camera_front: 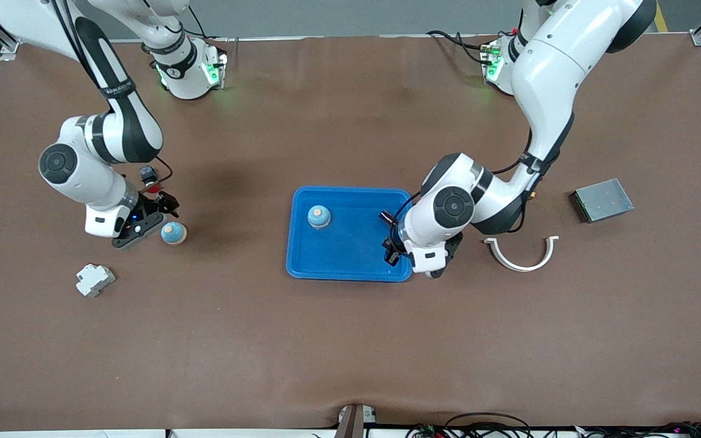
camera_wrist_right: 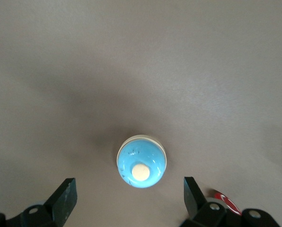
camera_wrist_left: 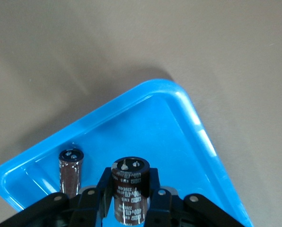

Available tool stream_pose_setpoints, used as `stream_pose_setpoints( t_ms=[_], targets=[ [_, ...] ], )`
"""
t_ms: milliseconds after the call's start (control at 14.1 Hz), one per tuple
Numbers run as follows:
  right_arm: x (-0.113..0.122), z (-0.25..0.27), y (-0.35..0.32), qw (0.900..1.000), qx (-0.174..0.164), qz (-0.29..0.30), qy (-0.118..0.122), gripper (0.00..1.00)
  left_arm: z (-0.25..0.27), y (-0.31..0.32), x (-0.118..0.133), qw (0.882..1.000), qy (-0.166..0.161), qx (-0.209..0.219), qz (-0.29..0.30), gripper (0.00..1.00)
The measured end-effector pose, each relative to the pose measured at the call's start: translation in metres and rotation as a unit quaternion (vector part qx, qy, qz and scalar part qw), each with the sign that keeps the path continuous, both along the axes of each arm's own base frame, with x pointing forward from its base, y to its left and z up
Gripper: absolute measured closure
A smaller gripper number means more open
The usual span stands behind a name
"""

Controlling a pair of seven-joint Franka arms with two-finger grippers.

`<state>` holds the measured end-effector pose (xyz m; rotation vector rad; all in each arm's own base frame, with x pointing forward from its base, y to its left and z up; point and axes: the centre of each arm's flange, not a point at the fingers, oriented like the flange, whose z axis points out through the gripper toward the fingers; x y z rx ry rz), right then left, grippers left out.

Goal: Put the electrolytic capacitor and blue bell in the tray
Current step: 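Release the capacitor in the tray while the right gripper grasps the bell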

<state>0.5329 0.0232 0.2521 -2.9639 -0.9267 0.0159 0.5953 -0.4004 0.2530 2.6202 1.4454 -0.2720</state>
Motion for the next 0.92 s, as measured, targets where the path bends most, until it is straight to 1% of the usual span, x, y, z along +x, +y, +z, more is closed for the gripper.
stream_pose_setpoints(
  t_ms=[212, 424, 636, 707, 777, 848, 919],
  targets=[
    [-0.002, -0.025, 0.000, 1.000, 0.004, -0.001, 0.011, 0.00, -0.024, -0.003, -0.007, 1.000, 0.014, 0.020, 0.016, 0.67],
    [-0.003, -0.041, 0.001, 1.000, 0.005, 0.002, 0.019, 0.00, -0.048, -0.007, -0.016, 0.999, 0.024, 0.038, 0.016, 0.67],
    [-0.004, -0.052, -0.001, 1.000, 0.001, 0.008, 0.021, 0.00, -0.060, -0.007, -0.018, 0.999, 0.029, 0.042, 0.016, 0.66],
    [-0.005, -0.056, -0.002, 1.000, 0.001, 0.009, 0.023, 0.00, -0.059, -0.006, -0.017, 0.999, 0.028, 0.042, 0.016, 0.60],
    [-0.005, -0.059, -0.002, 1.000, 0.001, 0.008, 0.024, 0.00, -0.058, -0.006, -0.016, 0.999, 0.023, 0.043, 0.014, 0.60],
    [-0.006, -0.062, -0.003, 1.000, 0.001, 0.008, 0.025, 0.00, -0.054, -0.007, -0.014, 0.999, 0.017, 0.044, 0.012, 0.58],
    [-0.006, -0.065, -0.003, 1.000, 0.002, 0.008, 0.026, 0.00, -0.048, -0.008, -0.012, 0.999, 0.010, 0.041, 0.012, 0.50]
  ],
)
